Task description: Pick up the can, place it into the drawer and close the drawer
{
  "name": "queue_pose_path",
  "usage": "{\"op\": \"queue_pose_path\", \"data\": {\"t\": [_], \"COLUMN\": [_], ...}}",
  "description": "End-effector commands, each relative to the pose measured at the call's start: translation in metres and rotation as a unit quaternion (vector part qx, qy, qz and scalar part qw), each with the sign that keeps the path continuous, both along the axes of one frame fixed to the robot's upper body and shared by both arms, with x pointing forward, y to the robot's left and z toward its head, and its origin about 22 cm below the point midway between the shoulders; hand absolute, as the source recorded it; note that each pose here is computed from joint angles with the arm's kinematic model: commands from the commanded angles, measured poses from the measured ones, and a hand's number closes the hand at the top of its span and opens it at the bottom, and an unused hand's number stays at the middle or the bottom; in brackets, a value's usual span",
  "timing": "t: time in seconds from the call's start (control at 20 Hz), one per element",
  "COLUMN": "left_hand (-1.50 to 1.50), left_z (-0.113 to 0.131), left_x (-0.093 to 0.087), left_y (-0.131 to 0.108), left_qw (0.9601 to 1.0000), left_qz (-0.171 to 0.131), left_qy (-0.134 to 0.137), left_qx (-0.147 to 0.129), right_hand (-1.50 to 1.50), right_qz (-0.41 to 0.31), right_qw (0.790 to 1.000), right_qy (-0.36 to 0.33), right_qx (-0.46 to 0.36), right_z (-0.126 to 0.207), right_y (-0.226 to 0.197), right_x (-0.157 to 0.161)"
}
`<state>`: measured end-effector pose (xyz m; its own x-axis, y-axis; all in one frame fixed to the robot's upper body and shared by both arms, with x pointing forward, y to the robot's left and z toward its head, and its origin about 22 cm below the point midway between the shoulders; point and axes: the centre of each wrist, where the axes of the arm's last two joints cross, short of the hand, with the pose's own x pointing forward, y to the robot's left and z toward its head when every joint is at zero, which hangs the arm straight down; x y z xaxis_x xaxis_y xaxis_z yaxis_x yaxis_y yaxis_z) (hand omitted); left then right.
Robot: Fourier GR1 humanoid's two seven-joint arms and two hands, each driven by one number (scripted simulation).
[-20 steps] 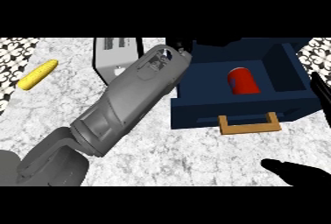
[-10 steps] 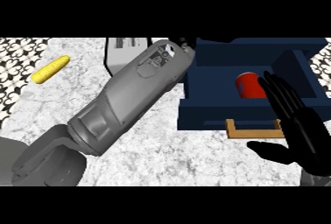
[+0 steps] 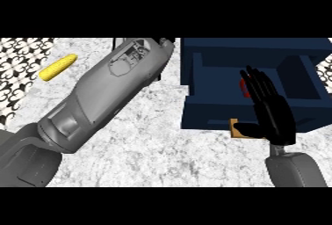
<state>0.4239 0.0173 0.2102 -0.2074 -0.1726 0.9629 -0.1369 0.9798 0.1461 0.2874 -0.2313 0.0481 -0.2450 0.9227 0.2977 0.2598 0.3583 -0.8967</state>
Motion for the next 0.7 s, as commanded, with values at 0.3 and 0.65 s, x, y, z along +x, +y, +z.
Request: {"op": "queue_pose_path", "data": {"t": [0.3, 0.65], "left_hand": [-1.5, -1.5], "left_z": [0.015, 0.012], "left_x": [-0.006, -0.012], "left_y": [0.053, 0.08], "left_qw": [1.0, 0.9998], "left_qz": [-0.005, 0.004], "left_qy": [-0.001, 0.016], "left_qx": [0.007, 0.013], "right_hand": [-1.5, -1.5], "right_qz": [-0.046, -0.058], "right_qw": [0.998, 0.997], "right_qy": [0.012, -0.006], "right_qx": [-0.03, -0.06], "right_z": [-0.051, -0.064], "right_y": [-0.008, 0.003], "right_x": [0.033, 0.055]}}
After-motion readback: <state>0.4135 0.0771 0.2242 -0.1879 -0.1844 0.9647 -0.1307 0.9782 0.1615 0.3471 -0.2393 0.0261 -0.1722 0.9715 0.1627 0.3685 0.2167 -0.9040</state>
